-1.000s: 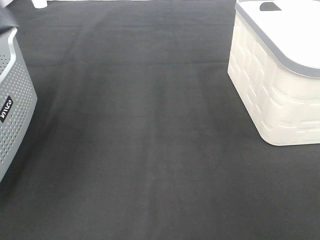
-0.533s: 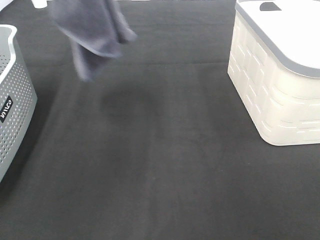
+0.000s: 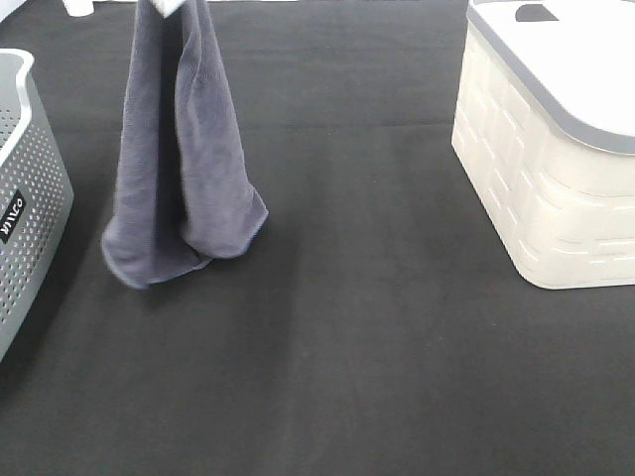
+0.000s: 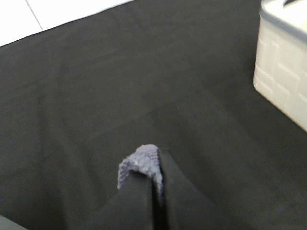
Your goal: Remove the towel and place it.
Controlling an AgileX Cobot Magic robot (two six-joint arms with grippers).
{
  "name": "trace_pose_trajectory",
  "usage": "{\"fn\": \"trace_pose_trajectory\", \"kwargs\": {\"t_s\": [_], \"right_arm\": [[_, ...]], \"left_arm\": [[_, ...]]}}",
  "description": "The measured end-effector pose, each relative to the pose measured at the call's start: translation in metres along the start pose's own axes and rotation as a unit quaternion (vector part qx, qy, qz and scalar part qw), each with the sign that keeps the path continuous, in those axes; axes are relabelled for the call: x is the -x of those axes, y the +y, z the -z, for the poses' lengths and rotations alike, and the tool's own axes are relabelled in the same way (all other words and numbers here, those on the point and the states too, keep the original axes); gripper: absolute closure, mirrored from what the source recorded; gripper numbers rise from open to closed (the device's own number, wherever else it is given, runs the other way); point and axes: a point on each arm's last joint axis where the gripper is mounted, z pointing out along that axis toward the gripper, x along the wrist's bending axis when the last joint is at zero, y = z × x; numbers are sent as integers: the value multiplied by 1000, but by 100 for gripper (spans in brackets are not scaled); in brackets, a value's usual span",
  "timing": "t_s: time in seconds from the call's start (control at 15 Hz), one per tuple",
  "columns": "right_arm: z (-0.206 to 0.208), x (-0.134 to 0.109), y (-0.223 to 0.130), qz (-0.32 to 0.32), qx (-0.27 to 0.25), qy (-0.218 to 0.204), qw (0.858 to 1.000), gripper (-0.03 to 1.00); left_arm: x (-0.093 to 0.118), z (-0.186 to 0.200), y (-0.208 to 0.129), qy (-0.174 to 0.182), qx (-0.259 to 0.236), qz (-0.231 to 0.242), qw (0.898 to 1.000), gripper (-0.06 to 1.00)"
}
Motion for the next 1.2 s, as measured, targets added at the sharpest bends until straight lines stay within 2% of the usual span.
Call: {"fn": "trace_pose_trajectory", "kwargs": {"t_s": [0.13, 0.27, 0.4, 0.6, 0.8, 1.0, 1.2], "right_arm": [[0, 0, 0, -1, 0, 2, 1000, 32], [0, -6, 2, -18, 8, 36, 999, 32], [1, -14, 4, -16, 21, 76, 997, 33], [-5, -17, 10, 11, 4, 100, 995, 35], [-27, -20, 36, 38, 19, 130, 991, 35], [-57, -22, 53, 37, -2, 161, 986, 36], [-83, -22, 64, 28, -13, 183, 983, 36]], "left_arm": [[6, 1, -1, -12, -3, -43, 999, 94], [9, 2, -2, -24, -11, -70, 997, 94], [7, 2, -5, -16, -29, -97, 995, 94], [0, 7, -3, 6, -67, -156, 986, 94], [-4, 14, 5, 12, -77, -161, 984, 94], [-3, 15, 6, 4, -78, -155, 985, 94], [-2, 15, 6, 0, -80, -180, 980, 94]]}}
